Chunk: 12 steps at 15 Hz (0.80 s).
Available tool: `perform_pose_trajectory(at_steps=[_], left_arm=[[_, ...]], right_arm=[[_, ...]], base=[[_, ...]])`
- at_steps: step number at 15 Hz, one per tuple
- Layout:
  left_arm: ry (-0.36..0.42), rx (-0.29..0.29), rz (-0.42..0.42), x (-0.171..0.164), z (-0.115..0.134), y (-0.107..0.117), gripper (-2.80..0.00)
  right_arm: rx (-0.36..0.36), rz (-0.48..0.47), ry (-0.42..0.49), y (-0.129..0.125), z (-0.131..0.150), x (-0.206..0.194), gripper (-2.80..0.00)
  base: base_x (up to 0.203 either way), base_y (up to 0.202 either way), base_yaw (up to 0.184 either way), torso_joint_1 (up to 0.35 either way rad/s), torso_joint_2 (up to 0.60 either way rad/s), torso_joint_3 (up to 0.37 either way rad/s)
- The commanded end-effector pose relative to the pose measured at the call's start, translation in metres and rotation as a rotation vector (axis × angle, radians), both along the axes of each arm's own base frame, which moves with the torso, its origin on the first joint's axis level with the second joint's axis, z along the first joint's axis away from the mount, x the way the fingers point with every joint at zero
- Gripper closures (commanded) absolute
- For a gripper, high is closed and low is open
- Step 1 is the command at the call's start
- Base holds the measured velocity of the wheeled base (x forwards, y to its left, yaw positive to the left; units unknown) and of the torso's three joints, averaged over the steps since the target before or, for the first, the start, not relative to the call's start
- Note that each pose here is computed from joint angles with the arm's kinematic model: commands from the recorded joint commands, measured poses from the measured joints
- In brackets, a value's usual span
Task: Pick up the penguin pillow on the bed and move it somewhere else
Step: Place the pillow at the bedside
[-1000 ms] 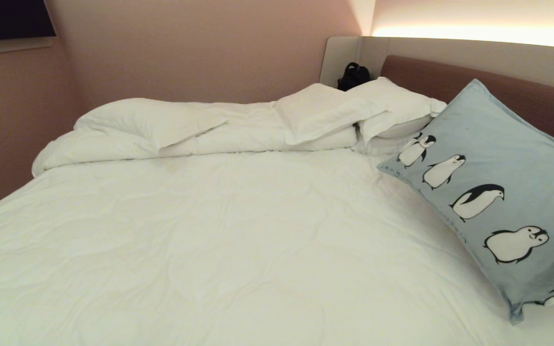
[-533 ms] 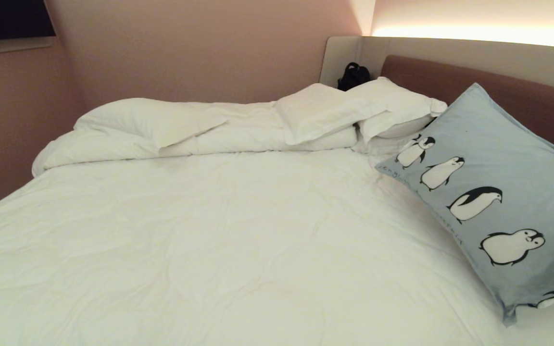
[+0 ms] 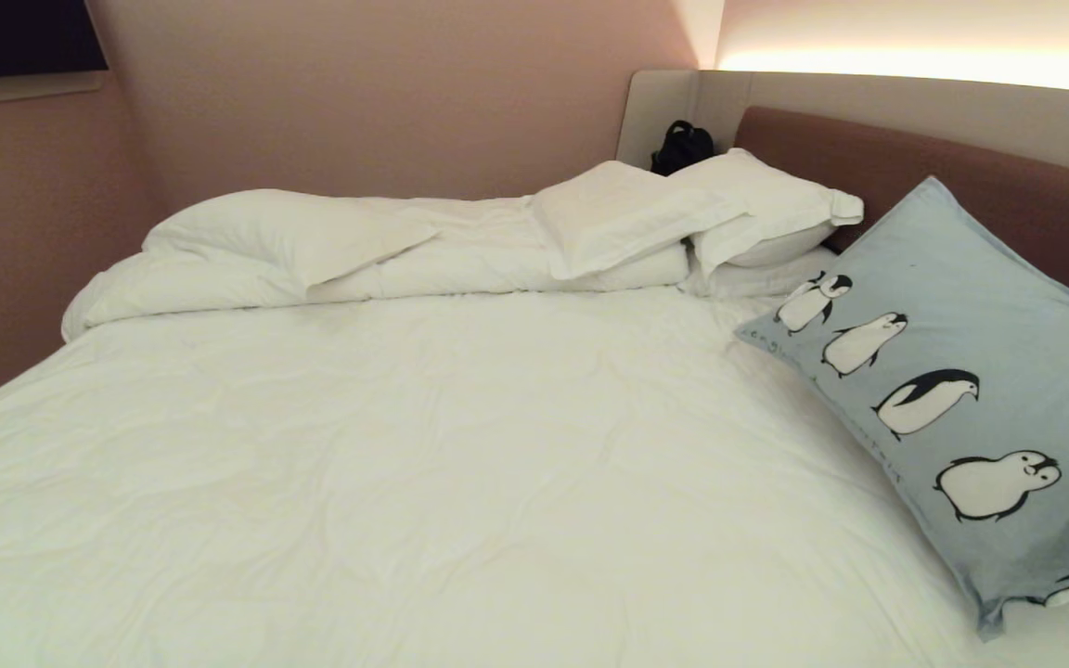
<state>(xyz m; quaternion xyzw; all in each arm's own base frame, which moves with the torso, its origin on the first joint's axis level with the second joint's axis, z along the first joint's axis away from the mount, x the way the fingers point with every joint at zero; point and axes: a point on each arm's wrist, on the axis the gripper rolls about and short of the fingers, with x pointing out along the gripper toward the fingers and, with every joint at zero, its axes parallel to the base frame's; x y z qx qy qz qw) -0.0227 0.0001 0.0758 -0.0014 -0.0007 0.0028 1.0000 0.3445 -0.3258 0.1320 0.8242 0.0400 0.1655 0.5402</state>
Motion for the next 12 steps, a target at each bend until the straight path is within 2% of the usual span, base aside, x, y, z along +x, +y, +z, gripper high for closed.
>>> perform_pose_trajectory(at_steps=[1,8,12], left_arm=[[0.000,0.000,0.001,0.000,0.000,0.000,0.00],[0.000,0.000,0.001,0.000,0.000,0.000,0.00],[0.000,0.000,0.001,0.000,0.000,0.000,0.00]], right_arm=[[0.017,0.002,0.011,-0.004,-0.010,0.000,0.00],[0.022,0.025,0.015,0.002,-0.017,0.008,0.00],[0.041,0.047,0.004,0.008,-0.008,0.009,0.00]], base=[[0.000,0.000,0.000,0.000,0.00,0.000],[0.000,0.000,0.000,0.000,0.00,0.000],[0.000,0.000,0.000,0.000,0.00,0.000]])
